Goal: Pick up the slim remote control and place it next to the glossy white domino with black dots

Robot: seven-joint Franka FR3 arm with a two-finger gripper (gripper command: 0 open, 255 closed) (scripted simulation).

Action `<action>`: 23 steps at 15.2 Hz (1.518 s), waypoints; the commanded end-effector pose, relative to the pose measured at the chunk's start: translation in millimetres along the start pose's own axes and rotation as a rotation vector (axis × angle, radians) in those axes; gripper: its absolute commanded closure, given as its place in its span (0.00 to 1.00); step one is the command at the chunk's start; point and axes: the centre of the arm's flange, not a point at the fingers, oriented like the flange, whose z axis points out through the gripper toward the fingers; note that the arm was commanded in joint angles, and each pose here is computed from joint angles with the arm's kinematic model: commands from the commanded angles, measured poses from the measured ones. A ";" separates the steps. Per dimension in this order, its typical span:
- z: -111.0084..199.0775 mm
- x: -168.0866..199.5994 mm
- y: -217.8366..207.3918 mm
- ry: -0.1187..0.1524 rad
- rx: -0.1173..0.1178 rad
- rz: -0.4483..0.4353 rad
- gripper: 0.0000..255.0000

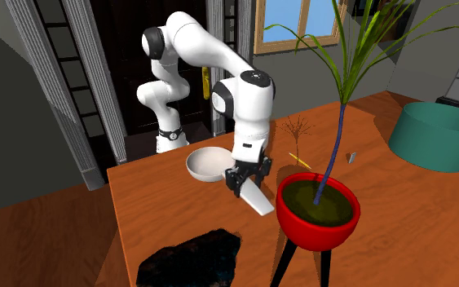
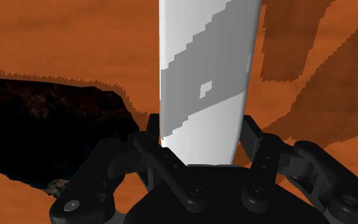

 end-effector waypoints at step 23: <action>-17.0 -80.2 -265.0 0.000 0.000 0.000 1.00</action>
